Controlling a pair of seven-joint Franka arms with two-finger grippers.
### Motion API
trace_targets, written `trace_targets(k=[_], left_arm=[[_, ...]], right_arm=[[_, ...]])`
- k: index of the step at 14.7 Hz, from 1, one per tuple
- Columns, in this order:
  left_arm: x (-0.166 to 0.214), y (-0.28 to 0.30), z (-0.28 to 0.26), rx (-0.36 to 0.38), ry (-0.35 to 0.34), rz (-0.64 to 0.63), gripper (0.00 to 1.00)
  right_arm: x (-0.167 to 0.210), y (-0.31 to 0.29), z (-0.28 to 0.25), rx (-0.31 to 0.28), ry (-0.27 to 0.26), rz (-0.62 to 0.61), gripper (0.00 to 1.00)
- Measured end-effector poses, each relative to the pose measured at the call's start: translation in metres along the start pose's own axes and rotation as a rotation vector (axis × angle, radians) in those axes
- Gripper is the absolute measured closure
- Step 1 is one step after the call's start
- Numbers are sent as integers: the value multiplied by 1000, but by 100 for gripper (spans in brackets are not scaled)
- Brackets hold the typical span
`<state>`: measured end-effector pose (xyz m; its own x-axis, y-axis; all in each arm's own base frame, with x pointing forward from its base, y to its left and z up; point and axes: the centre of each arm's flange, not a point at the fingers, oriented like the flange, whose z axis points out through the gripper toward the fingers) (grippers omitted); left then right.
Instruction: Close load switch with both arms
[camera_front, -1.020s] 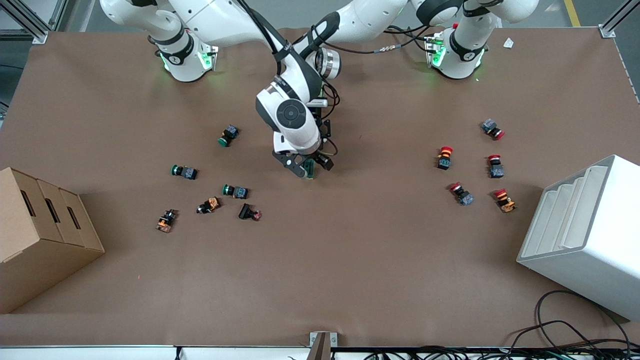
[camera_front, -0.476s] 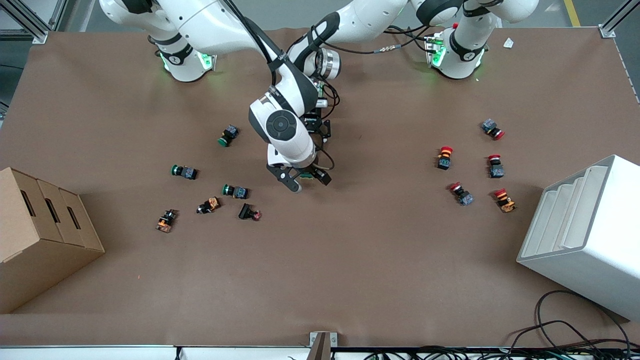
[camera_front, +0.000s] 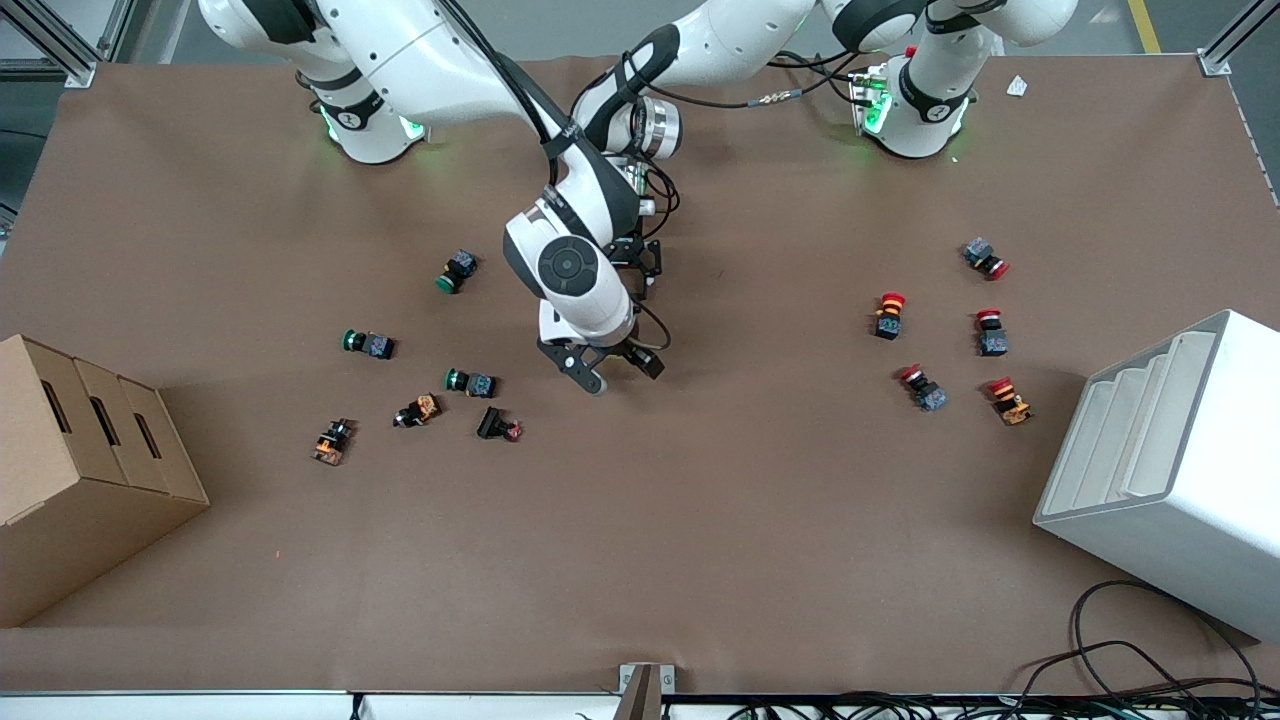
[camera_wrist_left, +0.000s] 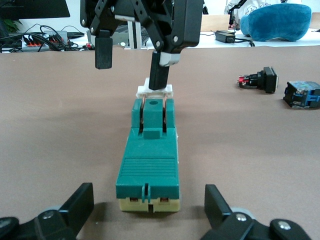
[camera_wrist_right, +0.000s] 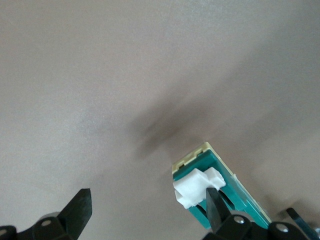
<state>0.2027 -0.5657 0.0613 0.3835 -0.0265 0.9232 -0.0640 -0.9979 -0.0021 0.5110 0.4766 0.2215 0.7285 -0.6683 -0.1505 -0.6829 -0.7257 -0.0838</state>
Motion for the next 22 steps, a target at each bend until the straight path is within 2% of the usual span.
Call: trace_targets(k=[6, 9, 11, 14, 17, 19, 22], left_arm=[[2, 0, 4, 5, 3, 2, 3], [4, -1, 6, 8, 3, 2, 2], [5, 1, 6, 16, -2, 19, 3], [17, 12, 1, 56, -35, 22, 3], [47, 31, -11, 88, -67, -37, 3], [75, 41, -15, 129, -101, -58, 2], [136, 48, -7, 206, -188, -63, 1]], right_arm=[[16, -8, -2, 17, 16, -10, 0], [67, -10, -20, 43, 37, -58, 0], [109, -4, -40, 19, 34, -111, 0], [169, 14, -99, -18, 18, -217, 0], [225, 55, -175, -111, 40, -380, 0], [252, 85, -224, -156, 45, -484, 0], [278, 128, -292, -179, 30, -623, 0]])
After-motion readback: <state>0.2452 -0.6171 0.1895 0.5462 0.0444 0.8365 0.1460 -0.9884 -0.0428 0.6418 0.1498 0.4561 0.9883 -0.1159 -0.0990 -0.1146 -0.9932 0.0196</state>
